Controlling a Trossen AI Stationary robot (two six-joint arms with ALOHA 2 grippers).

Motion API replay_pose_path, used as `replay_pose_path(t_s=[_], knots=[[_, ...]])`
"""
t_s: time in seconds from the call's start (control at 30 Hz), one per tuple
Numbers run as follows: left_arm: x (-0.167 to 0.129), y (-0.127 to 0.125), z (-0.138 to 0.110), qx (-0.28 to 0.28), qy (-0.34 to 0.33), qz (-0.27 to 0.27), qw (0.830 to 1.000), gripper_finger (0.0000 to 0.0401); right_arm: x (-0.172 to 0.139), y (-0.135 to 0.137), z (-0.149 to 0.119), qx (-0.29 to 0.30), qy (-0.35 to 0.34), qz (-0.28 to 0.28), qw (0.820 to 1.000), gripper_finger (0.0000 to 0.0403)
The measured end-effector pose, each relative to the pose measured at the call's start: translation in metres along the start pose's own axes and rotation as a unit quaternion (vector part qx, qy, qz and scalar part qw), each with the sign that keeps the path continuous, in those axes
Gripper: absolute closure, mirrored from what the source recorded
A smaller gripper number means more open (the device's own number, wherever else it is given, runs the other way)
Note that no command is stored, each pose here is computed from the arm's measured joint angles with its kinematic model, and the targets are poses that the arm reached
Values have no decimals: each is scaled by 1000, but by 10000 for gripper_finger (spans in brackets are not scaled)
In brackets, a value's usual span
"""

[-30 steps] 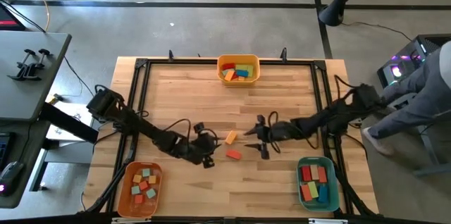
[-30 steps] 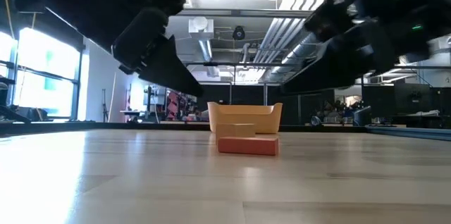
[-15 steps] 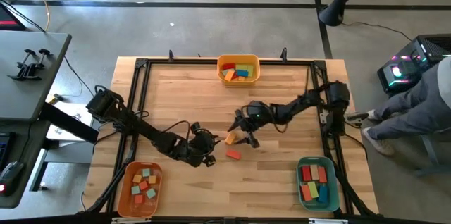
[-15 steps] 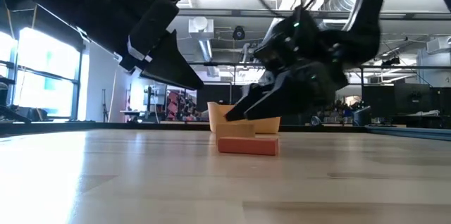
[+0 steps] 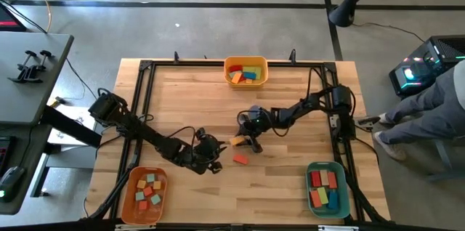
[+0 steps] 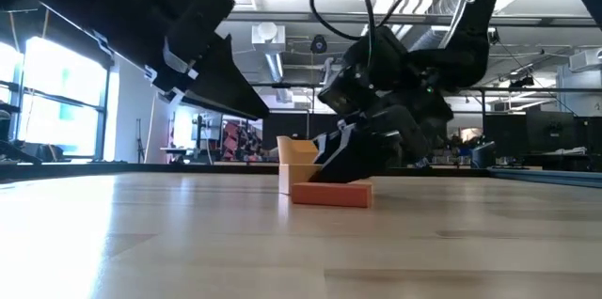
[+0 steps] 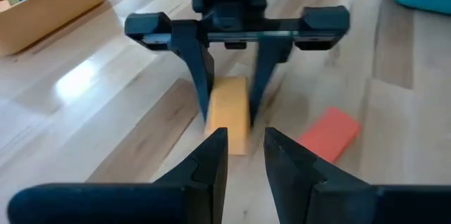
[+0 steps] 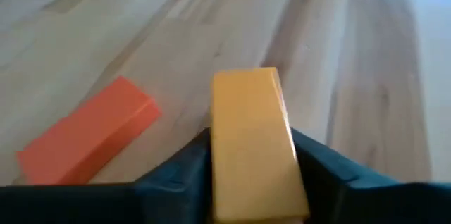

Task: Sort blocks by size
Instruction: Put the large yellow rectangle block into the green bin

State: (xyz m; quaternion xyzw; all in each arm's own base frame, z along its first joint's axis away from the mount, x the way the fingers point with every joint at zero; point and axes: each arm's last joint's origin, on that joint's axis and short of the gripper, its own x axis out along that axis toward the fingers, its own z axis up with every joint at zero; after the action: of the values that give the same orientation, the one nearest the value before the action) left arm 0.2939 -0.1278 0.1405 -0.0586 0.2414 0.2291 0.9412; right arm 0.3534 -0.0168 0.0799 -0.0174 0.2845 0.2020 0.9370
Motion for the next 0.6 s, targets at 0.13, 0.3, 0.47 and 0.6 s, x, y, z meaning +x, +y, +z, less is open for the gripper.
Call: replay_pose_path(t_s=[0.13,0.3,0.47,0.6], knots=[[-3,-3,-2,4,0,-7,1000,323,-5,15,-5,35,13,-61,997,275],[-5,-4,-3,8,-7,3,1000,323,-35,63,-3,57,12,-176,983,275],[-5,-2,-2,29,-22,26,999,323,-81,139,13,57,-24,-271,961,275],[-3,0,0,48,-28,39,998,323,-121,203,30,50,-14,-309,950,275]])
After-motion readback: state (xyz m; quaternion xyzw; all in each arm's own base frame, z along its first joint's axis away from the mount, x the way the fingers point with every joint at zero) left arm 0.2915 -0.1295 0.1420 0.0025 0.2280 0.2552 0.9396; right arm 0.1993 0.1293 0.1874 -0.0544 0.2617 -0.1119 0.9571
